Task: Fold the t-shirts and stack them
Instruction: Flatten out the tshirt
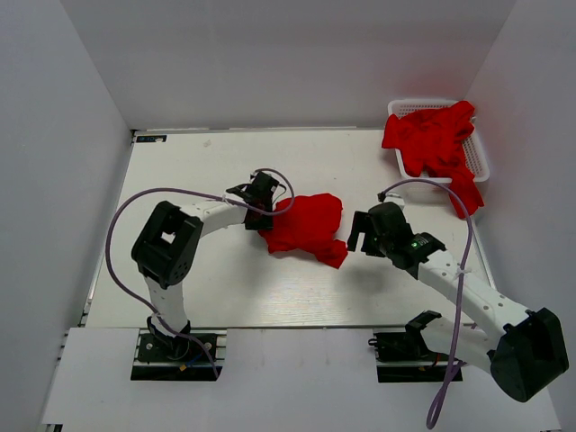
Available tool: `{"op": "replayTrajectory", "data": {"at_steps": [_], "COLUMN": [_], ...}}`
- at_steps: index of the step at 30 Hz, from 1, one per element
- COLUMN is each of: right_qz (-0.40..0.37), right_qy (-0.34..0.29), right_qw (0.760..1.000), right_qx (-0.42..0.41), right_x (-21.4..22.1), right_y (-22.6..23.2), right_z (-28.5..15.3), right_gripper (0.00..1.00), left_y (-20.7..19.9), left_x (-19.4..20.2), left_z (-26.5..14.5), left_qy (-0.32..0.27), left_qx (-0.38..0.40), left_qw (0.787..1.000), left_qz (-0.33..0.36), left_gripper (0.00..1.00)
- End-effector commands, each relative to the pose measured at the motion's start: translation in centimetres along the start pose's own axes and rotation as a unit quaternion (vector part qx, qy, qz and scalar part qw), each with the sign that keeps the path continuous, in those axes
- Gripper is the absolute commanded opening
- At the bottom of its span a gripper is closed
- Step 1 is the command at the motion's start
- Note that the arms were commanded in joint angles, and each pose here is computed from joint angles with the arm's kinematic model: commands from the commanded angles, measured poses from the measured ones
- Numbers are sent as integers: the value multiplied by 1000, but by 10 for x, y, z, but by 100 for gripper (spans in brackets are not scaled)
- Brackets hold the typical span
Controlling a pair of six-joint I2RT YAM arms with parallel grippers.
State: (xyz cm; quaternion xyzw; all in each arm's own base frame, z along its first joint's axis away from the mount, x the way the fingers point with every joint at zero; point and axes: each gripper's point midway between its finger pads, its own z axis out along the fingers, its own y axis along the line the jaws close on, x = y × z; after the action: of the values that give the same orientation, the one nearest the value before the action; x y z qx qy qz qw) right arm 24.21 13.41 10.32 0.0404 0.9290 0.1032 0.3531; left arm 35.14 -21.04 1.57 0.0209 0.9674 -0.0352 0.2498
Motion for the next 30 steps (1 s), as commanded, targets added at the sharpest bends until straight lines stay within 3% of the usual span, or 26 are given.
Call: {"op": "replayTrajectory", "data": {"at_steps": [1,4,5,10,18,30], "right_qz": [18,20,21,19,-3,-29], "right_qy": [-12,-8,-9,-4,2,45], "right_qw": [1000,1000,1000,1000,1000,998], "right_qx": [13,14,16,12,-21,-33], "right_x": [-2,1,1,4,0,11], "right_y": [-4,-5,-6,-5,12,27], "right_z": [4,5,5,5,15,50], "right_gripper": [90,90,90,90,90,86], "left_y": [14,14,16,23,25,35], "left_x": [58,65,64,62,26,36], "left_z": [21,23,23,14,-24,-29], "left_qy": [79,89,86,69,-7,8], "left_qx": [-25,-25,-30,-40,-34,-53], "left_qw": [997,996,996,997,999,998], "left_qz": [9,5,5,-9,-29,-32], "left_gripper": [20,1,0,0,0,0]}}
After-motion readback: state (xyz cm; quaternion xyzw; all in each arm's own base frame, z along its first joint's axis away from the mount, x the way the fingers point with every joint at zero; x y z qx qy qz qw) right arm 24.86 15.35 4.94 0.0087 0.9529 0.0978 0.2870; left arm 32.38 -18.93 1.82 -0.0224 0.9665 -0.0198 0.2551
